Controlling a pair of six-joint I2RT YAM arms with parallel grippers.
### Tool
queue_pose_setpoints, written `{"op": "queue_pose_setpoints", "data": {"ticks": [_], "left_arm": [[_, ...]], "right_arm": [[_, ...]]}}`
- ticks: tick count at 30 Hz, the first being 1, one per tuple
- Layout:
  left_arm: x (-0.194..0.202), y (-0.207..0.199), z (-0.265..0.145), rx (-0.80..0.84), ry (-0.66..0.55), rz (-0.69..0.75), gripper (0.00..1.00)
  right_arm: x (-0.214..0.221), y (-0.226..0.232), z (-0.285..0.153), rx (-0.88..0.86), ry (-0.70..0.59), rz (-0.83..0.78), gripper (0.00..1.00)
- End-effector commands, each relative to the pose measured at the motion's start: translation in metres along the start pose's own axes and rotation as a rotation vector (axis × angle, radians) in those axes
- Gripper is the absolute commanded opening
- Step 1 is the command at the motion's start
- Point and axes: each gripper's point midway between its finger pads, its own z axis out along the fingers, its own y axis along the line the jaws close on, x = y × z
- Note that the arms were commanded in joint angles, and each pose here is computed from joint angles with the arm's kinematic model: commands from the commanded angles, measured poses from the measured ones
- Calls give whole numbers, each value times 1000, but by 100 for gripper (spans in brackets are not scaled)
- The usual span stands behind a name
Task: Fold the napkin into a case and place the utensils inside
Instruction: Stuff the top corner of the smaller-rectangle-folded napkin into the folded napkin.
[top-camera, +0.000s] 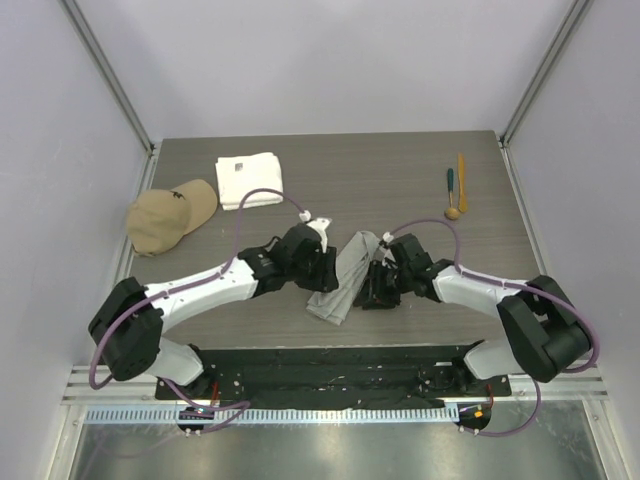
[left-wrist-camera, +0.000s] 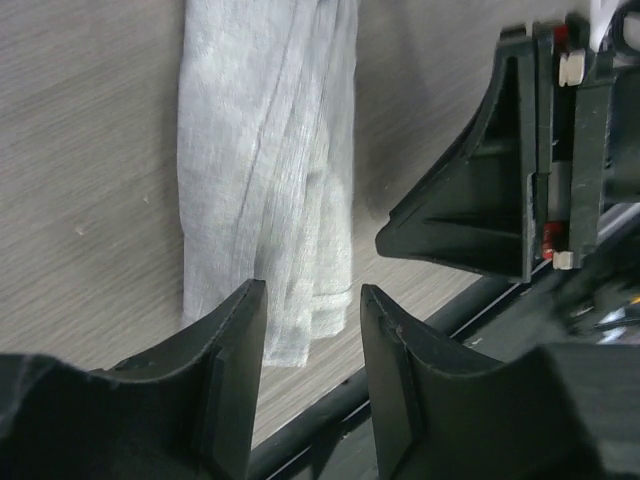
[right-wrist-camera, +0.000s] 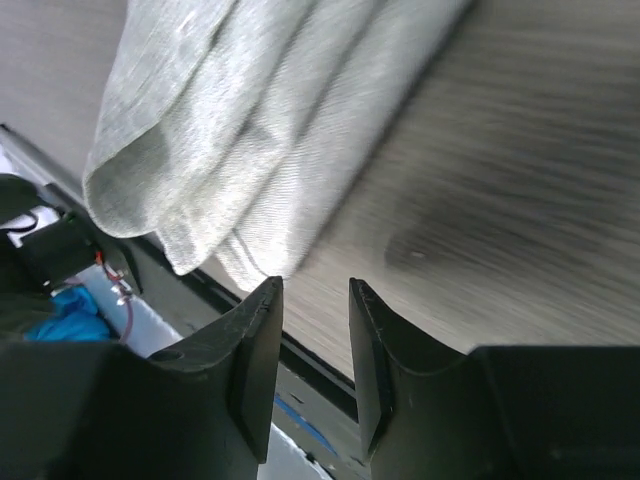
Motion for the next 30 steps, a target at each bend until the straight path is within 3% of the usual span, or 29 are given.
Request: {"op": "queue_pose_setpoints", "data": {"ticks": [1,12,19,23,25,27,30], "left_arm": [[19,15,0,-178,69,205,48],[46,17,18,-321,132,337,53],[50,17,24,-339,134,338,40],[48,15,26,-343,135,340,32],[48,15,26,-346,140,341,33],[45,10,23,-343,126,345,43],[41,9,18,-350,99,351,46]], "right_arm": [[-11,43,14,-164,-80,31,38],[-1,23,30,-121,-69,51,42],[-7,26,6,-54,-100,-4,39],[-9,44,-4,-104,-101,-14,34],[-9,51,-4,-127,-98,-13,31],[-8,52,-2,-135,-91,-17,31],[-7,56,1,-163,-85,-22,27]]}}
